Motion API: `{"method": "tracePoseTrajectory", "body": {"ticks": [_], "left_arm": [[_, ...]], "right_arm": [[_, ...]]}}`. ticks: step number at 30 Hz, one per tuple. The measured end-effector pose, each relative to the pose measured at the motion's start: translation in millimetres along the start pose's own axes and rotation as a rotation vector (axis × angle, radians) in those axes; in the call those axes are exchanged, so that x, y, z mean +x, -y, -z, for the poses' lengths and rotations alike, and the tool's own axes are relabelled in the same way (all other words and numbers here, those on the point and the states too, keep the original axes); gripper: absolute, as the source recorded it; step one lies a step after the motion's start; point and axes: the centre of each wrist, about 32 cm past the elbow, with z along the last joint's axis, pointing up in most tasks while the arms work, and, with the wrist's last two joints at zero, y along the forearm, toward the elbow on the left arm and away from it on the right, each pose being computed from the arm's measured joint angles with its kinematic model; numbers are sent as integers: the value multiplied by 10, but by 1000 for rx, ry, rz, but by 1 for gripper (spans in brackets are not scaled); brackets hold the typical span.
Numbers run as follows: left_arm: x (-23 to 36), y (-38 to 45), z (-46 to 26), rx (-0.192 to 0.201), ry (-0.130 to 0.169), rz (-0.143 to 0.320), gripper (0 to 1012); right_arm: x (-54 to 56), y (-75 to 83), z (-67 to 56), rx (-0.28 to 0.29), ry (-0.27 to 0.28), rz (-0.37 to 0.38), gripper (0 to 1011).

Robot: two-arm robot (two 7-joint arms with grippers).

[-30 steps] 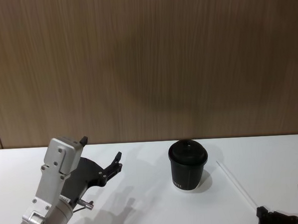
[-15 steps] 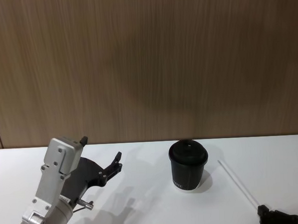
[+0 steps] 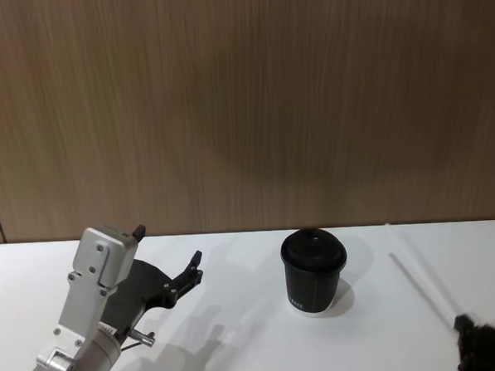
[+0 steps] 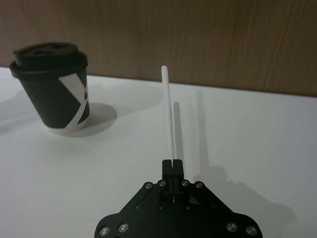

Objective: Pick up the straw with one hand, pass it to the other hand, and insert it into the cup.

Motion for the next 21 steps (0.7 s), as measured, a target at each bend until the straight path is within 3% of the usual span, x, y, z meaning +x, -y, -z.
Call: {"method": "tracePoseTrajectory", "body": {"ticks": [11,21], "left_arm": [[0,0,0,0,0,0,1003],[0,0,0,0,0,0,1003]], "right_arm": [[306,25,-140,162,50,-23,9],[515,33,-276,288,71,-117,9]]}}
